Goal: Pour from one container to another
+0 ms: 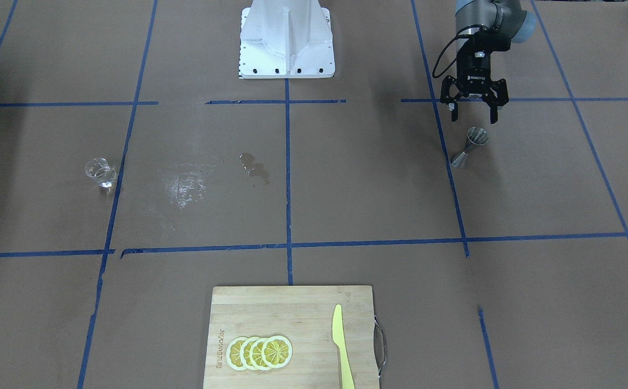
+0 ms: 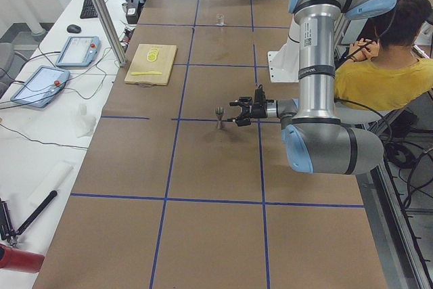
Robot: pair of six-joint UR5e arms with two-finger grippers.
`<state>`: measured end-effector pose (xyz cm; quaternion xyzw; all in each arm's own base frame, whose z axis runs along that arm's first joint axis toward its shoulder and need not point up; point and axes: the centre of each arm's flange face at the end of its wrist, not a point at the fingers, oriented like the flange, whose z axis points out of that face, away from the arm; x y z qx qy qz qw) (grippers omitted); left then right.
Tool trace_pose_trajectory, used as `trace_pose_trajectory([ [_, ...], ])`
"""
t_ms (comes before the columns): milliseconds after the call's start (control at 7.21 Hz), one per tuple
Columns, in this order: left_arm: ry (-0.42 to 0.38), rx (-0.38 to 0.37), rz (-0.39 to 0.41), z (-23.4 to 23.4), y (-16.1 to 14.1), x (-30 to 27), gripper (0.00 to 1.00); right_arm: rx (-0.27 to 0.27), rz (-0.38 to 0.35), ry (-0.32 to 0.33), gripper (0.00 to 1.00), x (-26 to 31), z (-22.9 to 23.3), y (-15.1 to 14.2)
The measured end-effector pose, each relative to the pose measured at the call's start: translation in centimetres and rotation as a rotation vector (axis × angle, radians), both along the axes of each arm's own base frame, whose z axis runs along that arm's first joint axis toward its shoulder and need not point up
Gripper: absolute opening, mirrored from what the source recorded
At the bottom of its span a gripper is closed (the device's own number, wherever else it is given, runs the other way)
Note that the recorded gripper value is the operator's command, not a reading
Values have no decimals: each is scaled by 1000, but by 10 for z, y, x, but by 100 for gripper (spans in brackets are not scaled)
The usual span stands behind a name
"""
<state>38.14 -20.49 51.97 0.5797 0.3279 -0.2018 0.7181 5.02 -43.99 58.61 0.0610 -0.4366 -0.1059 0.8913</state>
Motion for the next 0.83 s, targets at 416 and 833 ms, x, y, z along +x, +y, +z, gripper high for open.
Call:
trace_pose_trajectory([
  [416,14,-16,27,4,2,22,99,-2,0,0,100,0,1,0],
  [833,11,-42,60,14,-3,24,99,-3,0,1,100,0,2,0],
])
